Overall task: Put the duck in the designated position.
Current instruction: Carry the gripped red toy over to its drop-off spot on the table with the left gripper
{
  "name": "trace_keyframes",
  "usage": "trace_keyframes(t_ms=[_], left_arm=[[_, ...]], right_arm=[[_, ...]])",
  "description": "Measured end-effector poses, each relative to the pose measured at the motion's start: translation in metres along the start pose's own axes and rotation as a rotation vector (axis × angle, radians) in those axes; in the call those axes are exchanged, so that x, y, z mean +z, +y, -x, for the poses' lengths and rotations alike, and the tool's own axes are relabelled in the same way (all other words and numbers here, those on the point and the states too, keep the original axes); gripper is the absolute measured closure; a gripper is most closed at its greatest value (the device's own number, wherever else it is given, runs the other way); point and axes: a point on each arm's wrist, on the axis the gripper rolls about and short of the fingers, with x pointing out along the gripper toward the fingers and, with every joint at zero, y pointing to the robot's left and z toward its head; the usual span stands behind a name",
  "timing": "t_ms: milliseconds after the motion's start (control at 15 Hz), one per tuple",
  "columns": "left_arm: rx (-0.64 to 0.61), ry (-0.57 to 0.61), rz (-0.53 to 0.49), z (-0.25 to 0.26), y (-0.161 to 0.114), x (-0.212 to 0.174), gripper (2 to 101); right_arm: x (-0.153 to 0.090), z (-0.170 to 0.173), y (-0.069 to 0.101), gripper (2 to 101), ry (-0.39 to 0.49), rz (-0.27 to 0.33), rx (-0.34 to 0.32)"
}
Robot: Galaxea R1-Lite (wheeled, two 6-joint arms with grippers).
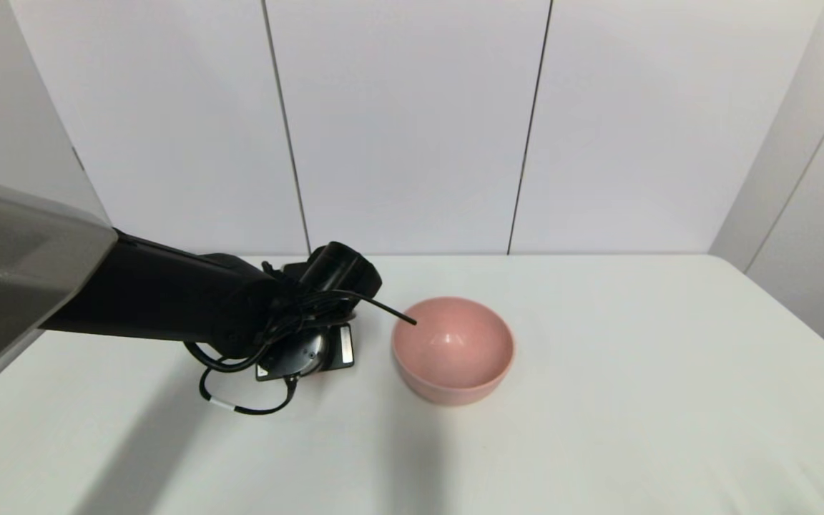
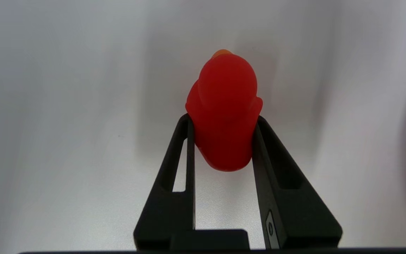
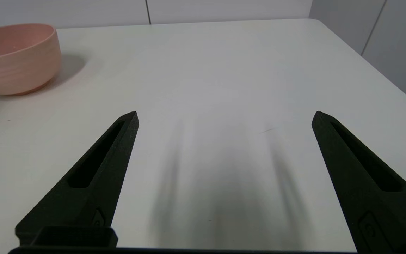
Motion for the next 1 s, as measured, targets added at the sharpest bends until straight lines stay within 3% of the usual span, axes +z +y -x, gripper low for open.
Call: trace_keyframes(t_ms=[533, 733, 1000], left_arm=[[-0.004, -0.005, 0.004, 0.0027, 0.0009, 0.0014, 74.7], [-0.005, -0.006, 0.002, 0.0036, 0.0012, 0.0015, 54.6], [-0.006, -0.009, 0.002, 0.0047, 0.0017, 0.0018, 35.0]], right_arm=[[0.0, 0.0, 0.0, 4.9, 0.0, 0.0, 0.0], [0.0, 0.0, 0.0, 4.9, 0.0, 0.0, 0.0], [0.0, 0.0, 0.0, 4.9, 0.0, 0.0, 0.0]])
